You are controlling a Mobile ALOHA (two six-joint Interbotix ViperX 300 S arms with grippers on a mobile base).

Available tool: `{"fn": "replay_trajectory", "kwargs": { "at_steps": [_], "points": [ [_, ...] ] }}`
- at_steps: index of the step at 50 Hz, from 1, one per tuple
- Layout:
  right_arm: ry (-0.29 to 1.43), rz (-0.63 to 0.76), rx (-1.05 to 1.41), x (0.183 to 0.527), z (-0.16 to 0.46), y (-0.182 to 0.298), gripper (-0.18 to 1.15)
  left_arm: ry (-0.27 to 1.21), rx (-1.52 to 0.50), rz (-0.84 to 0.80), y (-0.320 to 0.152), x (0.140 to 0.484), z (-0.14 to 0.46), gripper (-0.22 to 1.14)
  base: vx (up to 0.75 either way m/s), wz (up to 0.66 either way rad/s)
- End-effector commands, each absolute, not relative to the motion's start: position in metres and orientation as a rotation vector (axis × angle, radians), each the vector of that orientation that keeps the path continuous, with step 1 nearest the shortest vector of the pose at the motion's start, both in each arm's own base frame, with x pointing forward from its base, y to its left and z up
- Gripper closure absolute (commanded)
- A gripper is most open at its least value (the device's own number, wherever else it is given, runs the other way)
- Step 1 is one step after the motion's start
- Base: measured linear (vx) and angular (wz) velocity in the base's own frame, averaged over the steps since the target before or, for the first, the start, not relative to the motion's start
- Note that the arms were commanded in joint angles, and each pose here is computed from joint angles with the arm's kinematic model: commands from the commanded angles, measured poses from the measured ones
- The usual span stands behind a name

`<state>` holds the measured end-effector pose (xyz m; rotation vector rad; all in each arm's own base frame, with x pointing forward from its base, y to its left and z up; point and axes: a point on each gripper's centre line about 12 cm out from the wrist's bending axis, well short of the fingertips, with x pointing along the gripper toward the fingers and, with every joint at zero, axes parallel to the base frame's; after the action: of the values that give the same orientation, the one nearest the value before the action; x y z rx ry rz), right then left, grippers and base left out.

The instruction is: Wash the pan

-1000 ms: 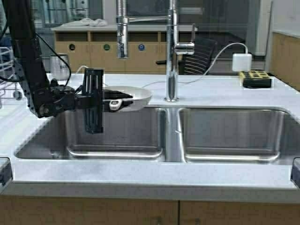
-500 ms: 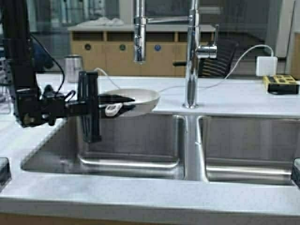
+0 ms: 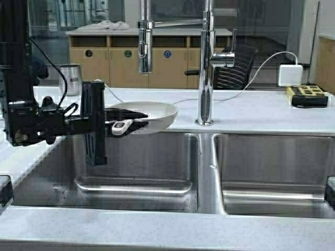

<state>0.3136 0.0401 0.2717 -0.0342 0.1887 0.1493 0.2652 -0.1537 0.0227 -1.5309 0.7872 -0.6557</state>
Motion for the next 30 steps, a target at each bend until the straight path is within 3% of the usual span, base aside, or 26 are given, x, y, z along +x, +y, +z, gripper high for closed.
{"fn": "replay_trajectory", "kwargs": {
  "at_steps": [1, 8, 10, 17, 30],
  "points": [
    [0.205, 0.194, -0.047, 0.361, 0.263, 0.06, 0.7, 0.739, -1.52, -0.715, -0.156, 0.269, 0.037, 0.89, 0.03, -0.03],
    [0.242, 0.22, -0.053, 0.402, 0.242, 0.073, 0.0, 0.739, -1.52, -0.715, -0.157, 0.269, 0.037, 0.89, 0.01, -0.01],
    [0.255, 0.218, -0.032, 0.412, 0.236, 0.076, -0.13, 0.739, -1.522, -0.715, -0.157, 0.269, 0.037, 0.89, 0.0, 0.0],
    [0.262, 0.219, 0.005, 0.439, 0.228, 0.081, -0.03, 0.737, -1.521, -0.717, -0.157, 0.27, 0.037, 0.89, 0.0, 0.0],
    [0.277, 0.233, -0.023, 0.469, 0.211, 0.087, -0.04, 0.731, -1.52, -0.724, -0.158, 0.273, 0.036, 0.89, 0.0, 0.0]
  ]
}}
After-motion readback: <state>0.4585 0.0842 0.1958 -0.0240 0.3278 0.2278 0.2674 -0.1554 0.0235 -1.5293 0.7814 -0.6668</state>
